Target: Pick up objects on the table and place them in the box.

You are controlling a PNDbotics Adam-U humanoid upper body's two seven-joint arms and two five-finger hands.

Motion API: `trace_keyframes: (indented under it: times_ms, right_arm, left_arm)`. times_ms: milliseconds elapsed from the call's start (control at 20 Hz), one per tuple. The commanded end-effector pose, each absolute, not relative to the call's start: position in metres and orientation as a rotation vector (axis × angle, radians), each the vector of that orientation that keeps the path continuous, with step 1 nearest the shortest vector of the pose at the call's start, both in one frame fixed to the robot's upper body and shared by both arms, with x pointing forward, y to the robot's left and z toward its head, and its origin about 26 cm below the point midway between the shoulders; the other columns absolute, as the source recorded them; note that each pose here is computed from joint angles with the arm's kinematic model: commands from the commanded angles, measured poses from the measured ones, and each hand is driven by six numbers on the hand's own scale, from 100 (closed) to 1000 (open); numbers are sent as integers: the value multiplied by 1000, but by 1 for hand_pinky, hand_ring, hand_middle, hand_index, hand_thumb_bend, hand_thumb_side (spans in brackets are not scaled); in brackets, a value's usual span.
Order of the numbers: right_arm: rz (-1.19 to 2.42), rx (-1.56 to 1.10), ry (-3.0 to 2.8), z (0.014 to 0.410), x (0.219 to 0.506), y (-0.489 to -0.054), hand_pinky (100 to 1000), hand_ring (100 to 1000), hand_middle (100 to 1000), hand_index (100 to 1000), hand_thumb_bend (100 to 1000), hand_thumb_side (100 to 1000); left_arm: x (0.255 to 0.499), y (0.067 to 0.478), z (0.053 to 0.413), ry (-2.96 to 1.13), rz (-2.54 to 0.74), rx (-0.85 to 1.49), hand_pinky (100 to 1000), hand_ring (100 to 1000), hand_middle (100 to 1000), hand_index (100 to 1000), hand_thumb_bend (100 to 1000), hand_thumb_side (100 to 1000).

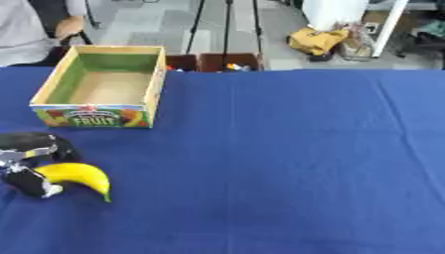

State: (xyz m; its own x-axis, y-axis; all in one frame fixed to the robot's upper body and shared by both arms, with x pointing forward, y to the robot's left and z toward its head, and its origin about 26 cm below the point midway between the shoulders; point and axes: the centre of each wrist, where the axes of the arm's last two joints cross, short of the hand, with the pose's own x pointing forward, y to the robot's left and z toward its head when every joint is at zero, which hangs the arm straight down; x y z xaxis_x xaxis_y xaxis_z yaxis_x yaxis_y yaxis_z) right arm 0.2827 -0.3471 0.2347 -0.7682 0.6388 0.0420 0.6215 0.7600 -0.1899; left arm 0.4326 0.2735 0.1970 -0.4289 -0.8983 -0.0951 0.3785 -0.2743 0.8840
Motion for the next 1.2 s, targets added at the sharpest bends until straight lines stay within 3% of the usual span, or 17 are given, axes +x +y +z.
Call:
trace_keyframes:
  times_ms: [50, 450, 500, 850, 1200]
  right_arm:
    - [258, -1047, -2868, 242, 281, -349, 790, 870, 786, 830, 100, 1000]
    - [253, -1047, -2869, 242, 281, -349, 791, 871, 786, 831, 100, 1000]
    - [252, -1046, -2870, 242, 281, -349, 791, 871, 786, 831, 100, 1000]
    - [246, -1046, -2872, 242, 281, -350, 792, 871, 786, 831, 100, 1000]
    - [245, -1045, -2871, 242, 281, -350, 792, 871, 786, 831, 100, 1000]
  left_arm:
    - [433, 280, 193, -1023, -1833, 794, 488, 727, 772, 825, 300, 341]
    - [434, 283, 184, -1033, -1851, 817, 460, 711, 755, 816, 288, 329]
    - [434, 283, 184, -1038, -1849, 825, 392, 660, 711, 783, 233, 292]
    - [437, 289, 174, -1065, -1831, 899, 333, 607, 674, 756, 101, 268]
    - [437, 288, 177, -1093, -1824, 933, 328, 605, 677, 758, 100, 266]
